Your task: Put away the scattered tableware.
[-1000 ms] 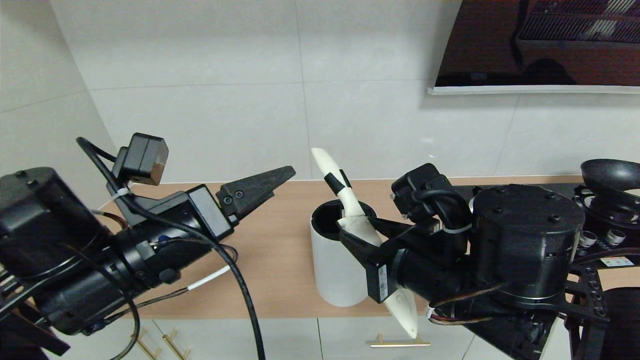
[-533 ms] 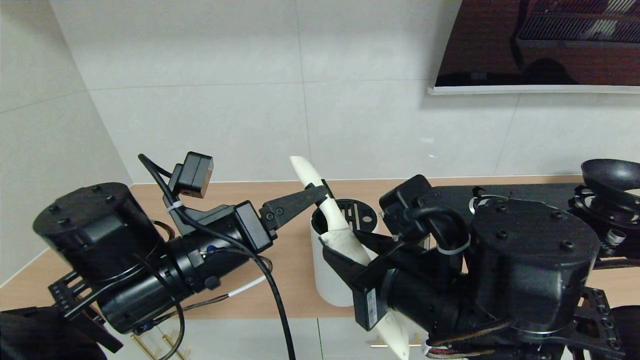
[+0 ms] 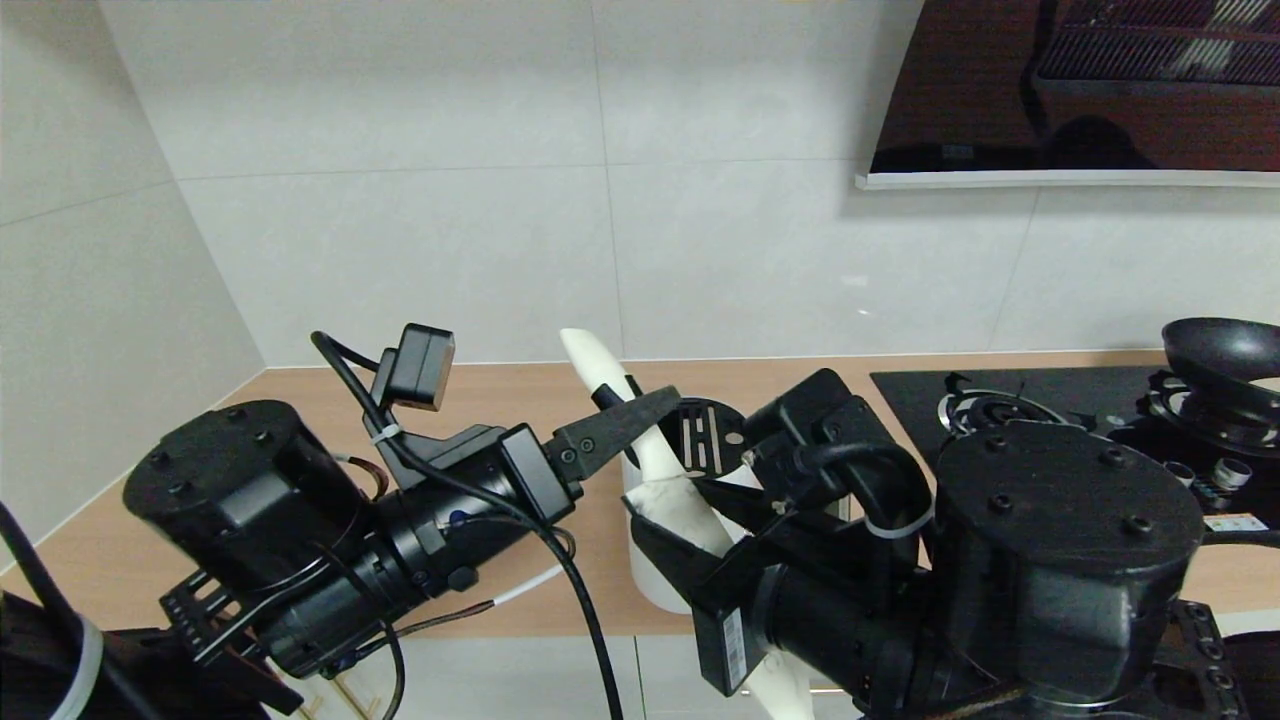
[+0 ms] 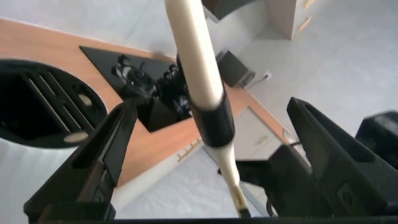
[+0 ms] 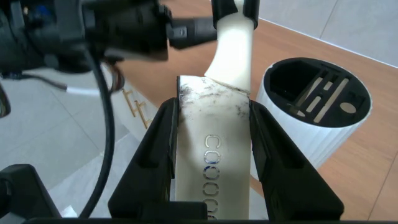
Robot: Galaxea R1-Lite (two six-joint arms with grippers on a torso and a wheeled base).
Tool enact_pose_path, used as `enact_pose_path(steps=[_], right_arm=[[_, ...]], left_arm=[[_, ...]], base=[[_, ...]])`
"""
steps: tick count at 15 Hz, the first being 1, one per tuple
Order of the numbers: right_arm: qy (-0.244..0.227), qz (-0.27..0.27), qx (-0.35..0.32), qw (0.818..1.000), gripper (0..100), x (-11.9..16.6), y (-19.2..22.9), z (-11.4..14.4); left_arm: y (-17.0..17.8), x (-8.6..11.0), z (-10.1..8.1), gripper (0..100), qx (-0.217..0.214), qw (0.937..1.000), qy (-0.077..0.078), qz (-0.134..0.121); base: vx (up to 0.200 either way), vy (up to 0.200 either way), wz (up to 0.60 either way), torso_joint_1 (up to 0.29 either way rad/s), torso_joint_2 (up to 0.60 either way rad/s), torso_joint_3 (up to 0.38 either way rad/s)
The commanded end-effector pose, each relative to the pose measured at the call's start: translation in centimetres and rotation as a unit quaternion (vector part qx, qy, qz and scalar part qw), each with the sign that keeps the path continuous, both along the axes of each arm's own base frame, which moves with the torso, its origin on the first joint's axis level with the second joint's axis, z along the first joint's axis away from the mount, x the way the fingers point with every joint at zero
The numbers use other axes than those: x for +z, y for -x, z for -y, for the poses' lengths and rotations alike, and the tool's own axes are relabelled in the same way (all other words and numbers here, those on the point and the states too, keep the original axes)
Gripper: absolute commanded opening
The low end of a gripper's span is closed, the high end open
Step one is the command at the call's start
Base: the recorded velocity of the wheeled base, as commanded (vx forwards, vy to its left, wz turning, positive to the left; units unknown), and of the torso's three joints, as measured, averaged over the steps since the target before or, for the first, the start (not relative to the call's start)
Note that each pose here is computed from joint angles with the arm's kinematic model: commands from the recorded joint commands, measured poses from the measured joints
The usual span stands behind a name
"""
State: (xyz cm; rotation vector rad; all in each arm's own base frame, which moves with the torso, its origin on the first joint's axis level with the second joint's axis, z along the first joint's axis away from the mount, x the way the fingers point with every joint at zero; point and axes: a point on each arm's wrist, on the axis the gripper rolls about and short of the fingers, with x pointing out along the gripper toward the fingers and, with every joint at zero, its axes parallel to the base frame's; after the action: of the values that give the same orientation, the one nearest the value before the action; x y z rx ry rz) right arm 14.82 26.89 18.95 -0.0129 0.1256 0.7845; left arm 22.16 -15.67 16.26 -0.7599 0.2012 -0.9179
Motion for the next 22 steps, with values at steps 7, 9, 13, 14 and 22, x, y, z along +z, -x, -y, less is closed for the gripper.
enact_pose_path(steps=[7,9,13,14,22], right_arm=[[0.005,-0.003,0.001,1.000,0,-0.33,0.07,0.02],[0.006,-0.003,0.006,1.000,0,-0.37,0.37,-0.13],[0.007,-0.003,0.014,1.000,0,-0.40,0.82,-0.29],[0.007,-0.003,0.014,1.000,0,-0.40,0.82,-0.29],[0.001,0.001,0.009,1.000,0,0.01,0.74,0.00]], left_arm=[[0.49,0.53,0.02,100,-0.004,0.9998,0.009,0.014],[0.40,0.36,0.08,100,-0.003,0.9999,0.008,0.012],[0.41,0.34,0.12,0,-0.004,0.9999,0.008,0.012],[0.41,0.32,0.12,0,-0.004,0.9999,0.007,0.011],[0.43,0.32,0.11,0,-0.004,0.9999,0.008,0.012]], base=[[0.000,0.000,0.00,0.000,0.00,0.000],[0.000,0.000,0.00,0.000,0.00,0.000],[0.000,0.000,0.00,0.000,0.00,0.000],[0.000,0.000,0.00,0.000,0.00,0.000],[0.000,0.000,0.00,0.000,0.00,0.000]])
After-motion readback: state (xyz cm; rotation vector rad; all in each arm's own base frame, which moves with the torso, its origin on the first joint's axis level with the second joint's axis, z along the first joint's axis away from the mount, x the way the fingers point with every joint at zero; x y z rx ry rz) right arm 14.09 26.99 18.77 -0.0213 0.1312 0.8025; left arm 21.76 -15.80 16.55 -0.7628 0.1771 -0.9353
